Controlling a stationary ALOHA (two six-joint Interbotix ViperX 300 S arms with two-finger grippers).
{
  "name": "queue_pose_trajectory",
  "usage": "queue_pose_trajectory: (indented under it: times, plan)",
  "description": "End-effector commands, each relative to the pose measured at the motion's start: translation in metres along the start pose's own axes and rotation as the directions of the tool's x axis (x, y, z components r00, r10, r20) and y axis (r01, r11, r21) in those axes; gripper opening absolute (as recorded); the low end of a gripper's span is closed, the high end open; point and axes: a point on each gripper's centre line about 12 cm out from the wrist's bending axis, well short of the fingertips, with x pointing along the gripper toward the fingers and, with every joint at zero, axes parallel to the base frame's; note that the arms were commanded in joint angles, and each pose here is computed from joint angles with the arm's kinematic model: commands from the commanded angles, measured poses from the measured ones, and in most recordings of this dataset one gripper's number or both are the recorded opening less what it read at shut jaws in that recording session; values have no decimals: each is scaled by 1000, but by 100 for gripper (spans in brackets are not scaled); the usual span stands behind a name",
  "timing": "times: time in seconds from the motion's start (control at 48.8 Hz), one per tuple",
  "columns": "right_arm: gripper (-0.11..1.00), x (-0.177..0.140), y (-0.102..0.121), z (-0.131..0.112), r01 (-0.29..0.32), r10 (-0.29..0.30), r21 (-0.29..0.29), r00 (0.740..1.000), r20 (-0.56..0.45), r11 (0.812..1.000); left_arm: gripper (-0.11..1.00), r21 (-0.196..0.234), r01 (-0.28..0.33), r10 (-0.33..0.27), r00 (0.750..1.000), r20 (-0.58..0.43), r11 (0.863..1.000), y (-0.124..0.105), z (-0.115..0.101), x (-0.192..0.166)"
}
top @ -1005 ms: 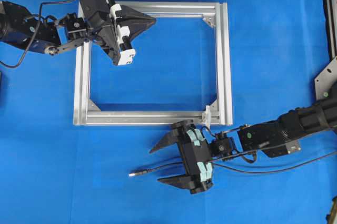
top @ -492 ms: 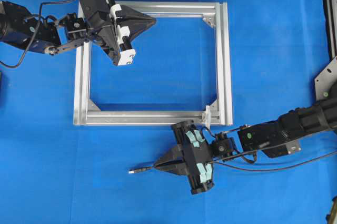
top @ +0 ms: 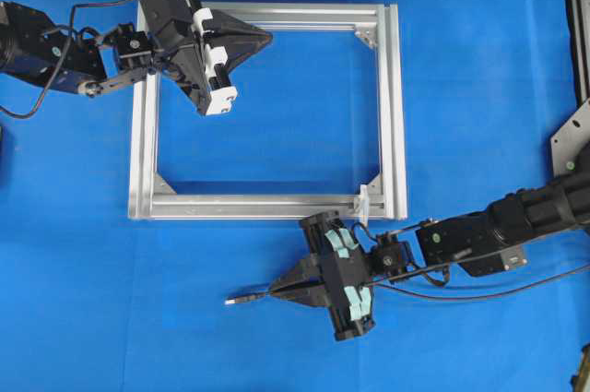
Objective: Insert the wire through the string loop located on the right side.
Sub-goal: 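Lower the right gripper and close it on the USB plug's cable, then lift the grasped USB cable with the right gripper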
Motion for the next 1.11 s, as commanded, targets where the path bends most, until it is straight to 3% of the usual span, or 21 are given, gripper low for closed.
queue_pose_trajectory:
  times: [0.0, 0.513, 1.087]
  plan:
    - [-3, -4, 7, 25, -16, 16, 1, 998, 58, 1000, 0, 0, 4, -4, 999, 47, 1000, -1, 16, 0]
    - [-3, -35, 15, 75, -31, 31, 8, 999, 37, 999, 0, -3, 5, -4, 999, 47, 1000, -1, 17, 1]
    - [-3, -35, 16, 75, -32, 32, 4, 999, 36, 999, 0, -3, 5, -4, 999, 47, 1000, -1, 17, 1]
